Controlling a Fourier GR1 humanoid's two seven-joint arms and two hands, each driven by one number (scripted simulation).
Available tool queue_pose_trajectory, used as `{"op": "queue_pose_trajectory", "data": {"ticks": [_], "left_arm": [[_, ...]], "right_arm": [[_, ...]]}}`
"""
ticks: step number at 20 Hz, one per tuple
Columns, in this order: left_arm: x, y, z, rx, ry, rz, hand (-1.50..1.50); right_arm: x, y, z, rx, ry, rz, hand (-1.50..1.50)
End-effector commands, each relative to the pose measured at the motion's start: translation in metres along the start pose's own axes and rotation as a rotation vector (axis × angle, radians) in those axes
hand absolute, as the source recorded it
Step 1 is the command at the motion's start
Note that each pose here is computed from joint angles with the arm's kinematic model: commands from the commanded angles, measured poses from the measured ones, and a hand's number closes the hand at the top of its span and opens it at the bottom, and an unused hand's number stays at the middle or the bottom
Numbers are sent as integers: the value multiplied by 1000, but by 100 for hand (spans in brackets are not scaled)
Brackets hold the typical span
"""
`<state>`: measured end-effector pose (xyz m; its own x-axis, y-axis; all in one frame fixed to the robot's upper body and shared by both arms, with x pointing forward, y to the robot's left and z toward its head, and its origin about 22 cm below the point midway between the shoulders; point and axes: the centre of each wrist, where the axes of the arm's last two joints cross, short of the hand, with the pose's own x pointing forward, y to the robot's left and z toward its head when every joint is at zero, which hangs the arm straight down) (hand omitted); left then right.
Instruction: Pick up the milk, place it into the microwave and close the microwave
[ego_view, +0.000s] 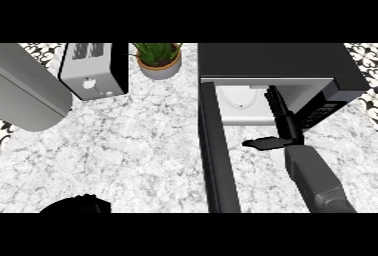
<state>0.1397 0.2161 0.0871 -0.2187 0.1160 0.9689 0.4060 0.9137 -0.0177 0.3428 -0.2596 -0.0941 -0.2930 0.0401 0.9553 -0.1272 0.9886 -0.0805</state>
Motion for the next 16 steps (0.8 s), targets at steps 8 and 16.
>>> {"op": "queue_pose_trajectory", "data": {"ticks": [8,16], "left_arm": [[-10,-40,-43,-100,8,-72,150],[-63,-71,-87,-264,64,-139,150]], "right_arm": [[-17,-38,97,-65,44,-13,-150],[3,-81,167,-72,27,4,-150]]}}
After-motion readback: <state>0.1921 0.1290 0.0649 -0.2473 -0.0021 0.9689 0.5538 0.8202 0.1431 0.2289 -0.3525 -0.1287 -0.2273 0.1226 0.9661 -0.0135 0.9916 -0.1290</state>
